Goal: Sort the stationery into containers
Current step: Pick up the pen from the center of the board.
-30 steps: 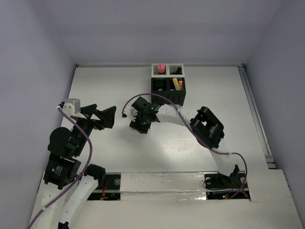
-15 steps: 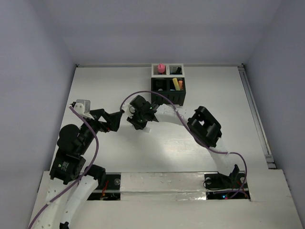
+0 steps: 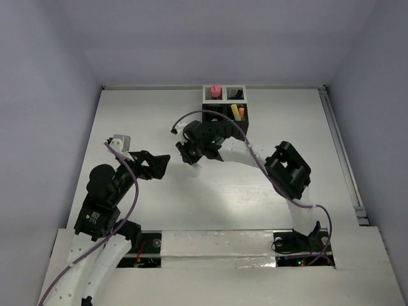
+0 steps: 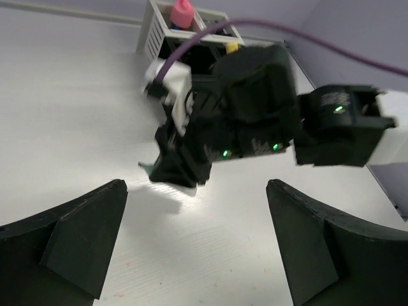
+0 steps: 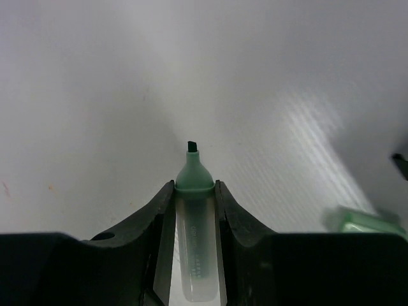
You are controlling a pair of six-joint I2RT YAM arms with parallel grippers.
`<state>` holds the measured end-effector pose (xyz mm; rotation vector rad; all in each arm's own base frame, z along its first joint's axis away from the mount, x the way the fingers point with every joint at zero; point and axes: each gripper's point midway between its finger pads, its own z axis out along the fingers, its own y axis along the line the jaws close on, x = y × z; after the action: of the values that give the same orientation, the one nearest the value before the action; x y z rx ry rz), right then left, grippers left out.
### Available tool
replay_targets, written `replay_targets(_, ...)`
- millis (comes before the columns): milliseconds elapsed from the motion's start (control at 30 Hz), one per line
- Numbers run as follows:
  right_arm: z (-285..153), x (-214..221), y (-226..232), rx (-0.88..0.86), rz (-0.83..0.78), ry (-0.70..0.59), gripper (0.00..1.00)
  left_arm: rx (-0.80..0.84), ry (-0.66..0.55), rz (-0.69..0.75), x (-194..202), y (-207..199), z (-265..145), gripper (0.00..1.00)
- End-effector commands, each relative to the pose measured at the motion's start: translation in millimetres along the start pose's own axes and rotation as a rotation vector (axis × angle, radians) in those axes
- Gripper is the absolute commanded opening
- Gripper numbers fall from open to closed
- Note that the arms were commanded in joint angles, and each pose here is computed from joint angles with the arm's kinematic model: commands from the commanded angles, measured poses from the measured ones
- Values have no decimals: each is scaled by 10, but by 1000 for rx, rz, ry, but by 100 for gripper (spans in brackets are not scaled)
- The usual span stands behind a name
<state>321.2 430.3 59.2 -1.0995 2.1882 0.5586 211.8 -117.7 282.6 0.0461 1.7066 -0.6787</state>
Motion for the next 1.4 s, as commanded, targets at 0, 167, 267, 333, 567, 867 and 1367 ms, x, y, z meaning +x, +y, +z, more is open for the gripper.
replay_targets(0, -631, -942, -93, 95, 127, -309, 0, 65, -29, -28, -78, -127, 52, 89)
replay_targets(167, -1346, -1456, -40, 92, 238, -545, 0, 113, 48, -58, 93, -177, 200, 86)
replay_targets(267, -1626, -1647, 32, 50, 283, -651, 0, 130, 87, -66, 175, -184, 305, 84)
replay_targets(333, -1696, -1660, 59, 32, 309, -681, 0, 138, 99, -66, 190, -193, 340, 81)
replay_targets(567, -2075, -1869, 333, -134, 396, -849, 0, 152, 87, -103, 132, -230, 451, 72)
replay_targets(867, -2119, -1899, 543, -208, 402, -896, 0, 196, 93, -134, 143, -290, 583, 56)
replay_targets(1367, -2106, -1930, 874, -244, 347, -913, 0, 188, 101, -146, 158, -272, 647, 26)
